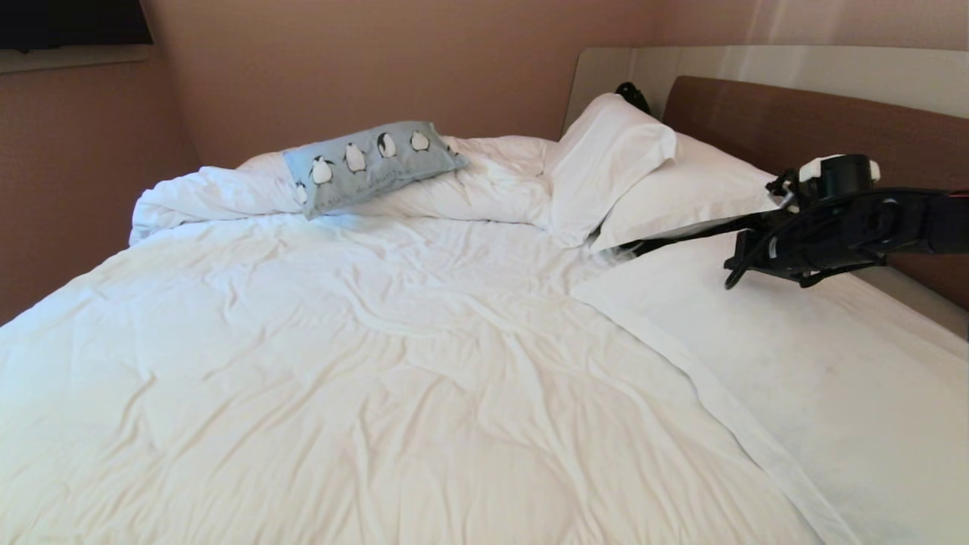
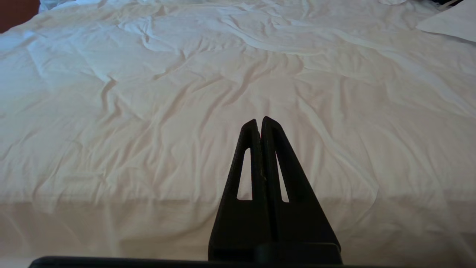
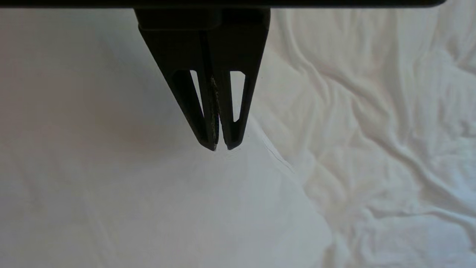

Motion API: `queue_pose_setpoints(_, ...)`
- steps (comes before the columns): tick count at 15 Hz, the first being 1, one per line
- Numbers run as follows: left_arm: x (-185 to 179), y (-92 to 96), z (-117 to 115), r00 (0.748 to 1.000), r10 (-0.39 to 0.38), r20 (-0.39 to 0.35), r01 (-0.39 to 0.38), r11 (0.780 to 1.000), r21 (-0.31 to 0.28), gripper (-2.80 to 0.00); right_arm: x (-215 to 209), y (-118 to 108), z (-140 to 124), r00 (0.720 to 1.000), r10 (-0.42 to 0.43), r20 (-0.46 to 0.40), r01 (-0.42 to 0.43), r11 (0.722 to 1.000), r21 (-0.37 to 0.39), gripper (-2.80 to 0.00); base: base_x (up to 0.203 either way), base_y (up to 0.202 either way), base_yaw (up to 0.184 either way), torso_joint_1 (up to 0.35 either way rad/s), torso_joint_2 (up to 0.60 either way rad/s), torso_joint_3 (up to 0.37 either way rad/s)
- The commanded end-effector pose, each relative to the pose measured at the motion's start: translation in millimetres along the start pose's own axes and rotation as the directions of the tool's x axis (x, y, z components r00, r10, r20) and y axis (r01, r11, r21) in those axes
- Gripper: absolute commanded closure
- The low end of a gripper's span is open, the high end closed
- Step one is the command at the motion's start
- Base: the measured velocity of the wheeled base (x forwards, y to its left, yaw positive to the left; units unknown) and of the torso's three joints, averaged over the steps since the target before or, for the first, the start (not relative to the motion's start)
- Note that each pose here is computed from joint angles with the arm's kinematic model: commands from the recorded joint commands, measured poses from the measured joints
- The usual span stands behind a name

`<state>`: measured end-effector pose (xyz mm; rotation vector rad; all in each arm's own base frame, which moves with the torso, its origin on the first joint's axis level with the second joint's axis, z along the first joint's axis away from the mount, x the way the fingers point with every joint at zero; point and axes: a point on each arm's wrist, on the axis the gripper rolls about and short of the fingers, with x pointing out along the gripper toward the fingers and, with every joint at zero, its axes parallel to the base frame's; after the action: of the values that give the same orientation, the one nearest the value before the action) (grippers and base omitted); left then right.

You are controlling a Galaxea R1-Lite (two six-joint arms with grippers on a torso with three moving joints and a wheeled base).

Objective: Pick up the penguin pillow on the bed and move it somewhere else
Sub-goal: Place the pillow at the bedside

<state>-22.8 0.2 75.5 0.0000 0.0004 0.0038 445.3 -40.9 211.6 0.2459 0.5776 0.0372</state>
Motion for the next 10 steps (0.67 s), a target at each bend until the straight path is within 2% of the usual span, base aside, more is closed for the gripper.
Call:
queue_pose_setpoints(1, 0.0, 0.0, 0.0, 1.0, 0.001, 0.0, -0.001, 1.0, 0.0, 0.0, 20.1, 4.9, -13.8, 0.994, -0.109, -0.031, 0.109, 0.994, -0.007, 0.0, 0.0, 0.0, 0.0, 0.0, 0.0, 0.0)
queue_pose_setpoints(4, 0.0, 0.0, 0.0, 1.0, 0.001, 0.0, -0.001, 1.0, 0.0, 0.0, 36.1, 20.1, -26.2, 0.992, -0.106, -0.064, 0.106, 0.994, -0.017, 0.0, 0.0, 0.0, 0.0, 0.0, 0.0, 0.0)
queue_pose_setpoints(6, 0.1, 0.0, 0.0, 1.0, 0.001, -0.001, -0.001, 1.0, 0.0, 0.0, 48.2, 32.2, -36.0, 0.985, -0.158, -0.072, 0.155, 0.987, -0.038, 0.0, 0.0, 0.0, 0.0, 0.0, 0.0, 0.0)
queue_pose_setpoints(10, 0.0, 0.0, 0.0, 1.0, 0.001, 0.0, -0.001, 1.0, 0.0, 0.0, 54.2, 66.4, -42.6, 0.992, -0.118, -0.047, 0.113, 0.99, -0.086, 0.0, 0.0, 0.0, 0.0, 0.0, 0.0, 0.0)
